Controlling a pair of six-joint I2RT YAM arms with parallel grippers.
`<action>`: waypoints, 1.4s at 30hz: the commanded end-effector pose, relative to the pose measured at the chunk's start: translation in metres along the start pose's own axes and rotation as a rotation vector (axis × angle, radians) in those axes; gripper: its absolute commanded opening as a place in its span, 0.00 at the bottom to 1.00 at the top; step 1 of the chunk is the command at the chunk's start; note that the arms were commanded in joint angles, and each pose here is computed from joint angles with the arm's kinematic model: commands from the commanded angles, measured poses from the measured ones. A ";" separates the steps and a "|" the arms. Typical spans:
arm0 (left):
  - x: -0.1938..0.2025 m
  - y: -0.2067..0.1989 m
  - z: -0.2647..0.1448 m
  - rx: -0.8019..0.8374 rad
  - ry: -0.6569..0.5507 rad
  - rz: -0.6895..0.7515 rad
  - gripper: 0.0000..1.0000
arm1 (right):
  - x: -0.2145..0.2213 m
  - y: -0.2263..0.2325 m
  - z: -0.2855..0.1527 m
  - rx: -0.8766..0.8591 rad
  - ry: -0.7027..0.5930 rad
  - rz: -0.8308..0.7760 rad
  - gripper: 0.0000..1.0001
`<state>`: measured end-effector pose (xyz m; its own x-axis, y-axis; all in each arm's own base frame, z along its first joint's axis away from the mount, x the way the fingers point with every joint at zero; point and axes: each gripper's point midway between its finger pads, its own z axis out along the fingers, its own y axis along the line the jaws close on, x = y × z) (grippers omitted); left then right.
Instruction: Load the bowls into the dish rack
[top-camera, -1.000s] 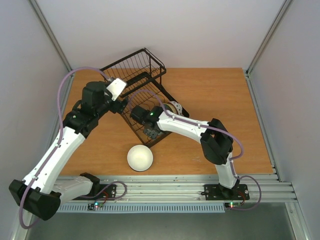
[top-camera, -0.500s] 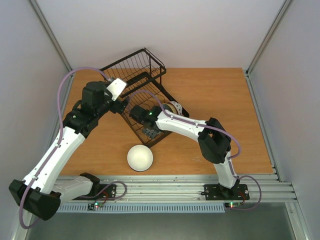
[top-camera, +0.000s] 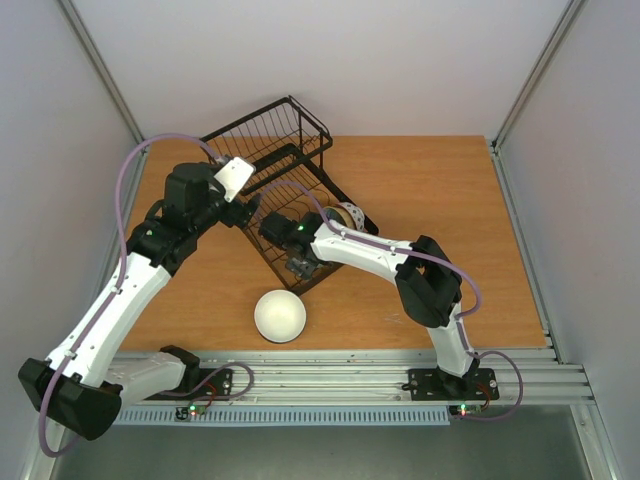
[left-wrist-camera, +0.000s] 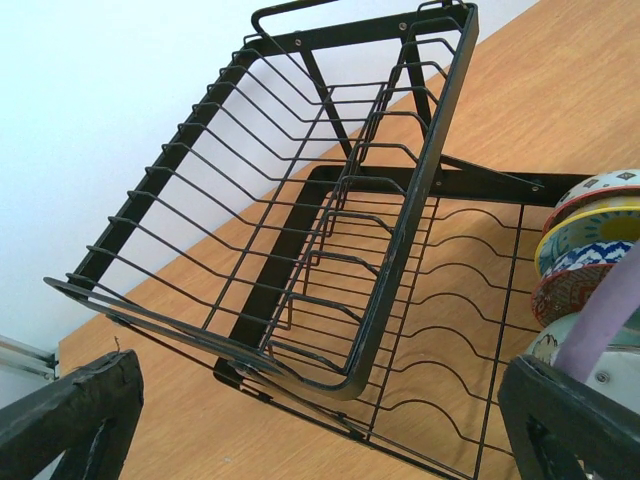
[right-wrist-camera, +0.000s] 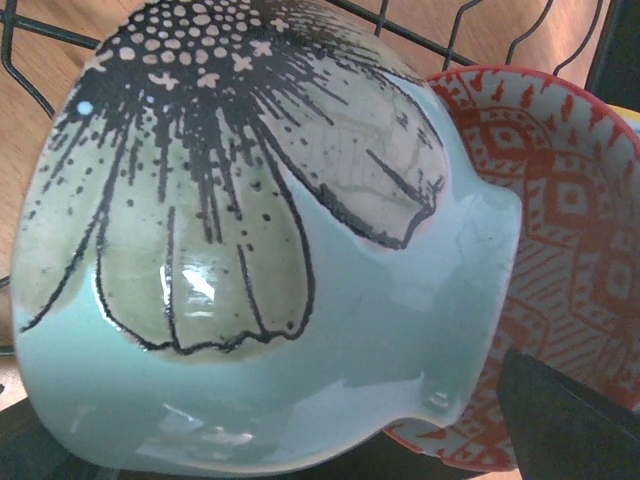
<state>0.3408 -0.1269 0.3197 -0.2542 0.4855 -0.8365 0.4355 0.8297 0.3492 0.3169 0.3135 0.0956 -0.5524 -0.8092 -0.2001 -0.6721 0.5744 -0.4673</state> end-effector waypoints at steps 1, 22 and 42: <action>-0.003 0.000 0.003 0.006 -0.017 -0.009 0.98 | 0.002 -0.014 -0.004 0.056 0.003 0.024 0.99; -0.001 -0.003 0.006 0.019 -0.015 -0.009 0.98 | 0.006 -0.077 -0.029 0.285 -0.074 0.204 0.99; 0.008 -0.057 0.003 0.325 0.000 0.027 0.99 | 0.047 0.037 -0.124 -0.628 -0.241 0.384 0.55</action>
<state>0.3265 -0.1563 0.2994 -0.2513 0.4974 -0.8303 0.6058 0.7499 0.2659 0.2529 0.2831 0.2020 -0.6550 -0.5060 -0.5611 -0.5911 0.8057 -0.0365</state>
